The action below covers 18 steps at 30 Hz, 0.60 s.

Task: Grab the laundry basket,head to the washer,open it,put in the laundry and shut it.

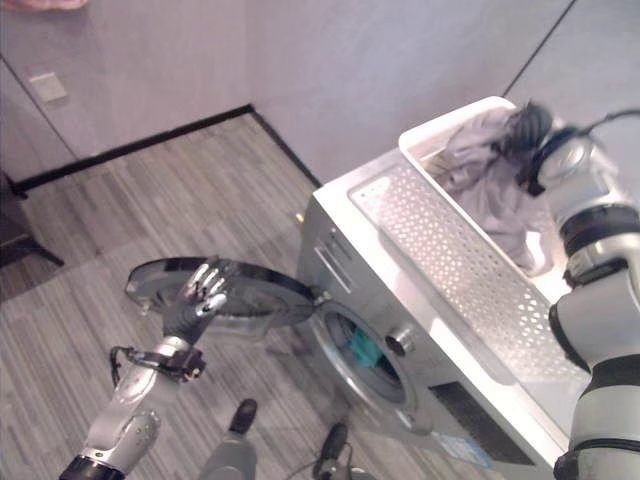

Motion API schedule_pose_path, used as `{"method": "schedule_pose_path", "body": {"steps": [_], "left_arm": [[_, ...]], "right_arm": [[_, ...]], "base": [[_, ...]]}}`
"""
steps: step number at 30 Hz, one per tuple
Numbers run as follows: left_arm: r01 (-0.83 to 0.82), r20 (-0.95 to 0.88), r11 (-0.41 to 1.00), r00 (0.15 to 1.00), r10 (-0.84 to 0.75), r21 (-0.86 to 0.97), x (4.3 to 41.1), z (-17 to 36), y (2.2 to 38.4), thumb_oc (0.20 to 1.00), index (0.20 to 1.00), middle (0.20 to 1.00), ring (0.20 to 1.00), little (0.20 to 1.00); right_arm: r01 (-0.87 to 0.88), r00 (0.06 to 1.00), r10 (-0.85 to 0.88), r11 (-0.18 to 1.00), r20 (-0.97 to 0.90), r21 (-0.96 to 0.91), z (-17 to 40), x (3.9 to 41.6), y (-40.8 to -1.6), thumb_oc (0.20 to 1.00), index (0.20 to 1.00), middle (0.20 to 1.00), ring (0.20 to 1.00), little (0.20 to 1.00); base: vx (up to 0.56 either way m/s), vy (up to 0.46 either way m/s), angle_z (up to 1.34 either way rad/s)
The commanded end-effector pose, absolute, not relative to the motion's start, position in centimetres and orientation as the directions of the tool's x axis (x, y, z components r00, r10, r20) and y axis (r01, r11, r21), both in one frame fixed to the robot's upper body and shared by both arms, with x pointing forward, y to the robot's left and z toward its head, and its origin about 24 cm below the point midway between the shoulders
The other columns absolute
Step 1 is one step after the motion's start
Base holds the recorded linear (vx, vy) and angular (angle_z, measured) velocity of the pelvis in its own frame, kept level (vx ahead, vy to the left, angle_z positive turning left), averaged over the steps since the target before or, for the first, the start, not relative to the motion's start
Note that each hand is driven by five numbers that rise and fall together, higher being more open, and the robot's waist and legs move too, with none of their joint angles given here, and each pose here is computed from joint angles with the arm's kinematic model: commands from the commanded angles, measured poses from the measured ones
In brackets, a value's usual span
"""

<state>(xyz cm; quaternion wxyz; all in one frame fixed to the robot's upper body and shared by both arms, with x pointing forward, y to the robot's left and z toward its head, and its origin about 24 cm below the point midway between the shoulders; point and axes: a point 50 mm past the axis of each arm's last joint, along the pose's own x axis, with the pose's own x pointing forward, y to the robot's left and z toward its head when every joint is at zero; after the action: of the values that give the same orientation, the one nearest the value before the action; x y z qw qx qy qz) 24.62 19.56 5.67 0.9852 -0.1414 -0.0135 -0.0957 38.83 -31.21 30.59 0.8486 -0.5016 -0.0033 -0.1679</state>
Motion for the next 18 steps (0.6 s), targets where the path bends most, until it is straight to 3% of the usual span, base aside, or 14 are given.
{"method": "schedule_pose_path", "body": {"steps": [1,18], "left_arm": [[0.228,0.125,0.952,0.971,-0.206,-0.203,24.6,7.4,19.7,1.0,1.0,1.0,1.0,1.0],[0.227,0.102,0.96,0.972,-0.213,-0.161,25.1,7.2,19.5,1.0,1.0,1.0,1.0,1.0]], "right_arm": [[0.499,0.859,-0.351,0.404,0.374,-0.767,36.9,37.0,-32.3,0.2,0.2,0.2,0.2,0.2],[0.768,0.615,-0.496,0.201,0.613,-0.608,43.9,32.2,-35.0,0.2,0.2,0.2,0.2,0.2]], "base": [[0.0,0.0,0.0],[0.02,0.004,0.02]]}}
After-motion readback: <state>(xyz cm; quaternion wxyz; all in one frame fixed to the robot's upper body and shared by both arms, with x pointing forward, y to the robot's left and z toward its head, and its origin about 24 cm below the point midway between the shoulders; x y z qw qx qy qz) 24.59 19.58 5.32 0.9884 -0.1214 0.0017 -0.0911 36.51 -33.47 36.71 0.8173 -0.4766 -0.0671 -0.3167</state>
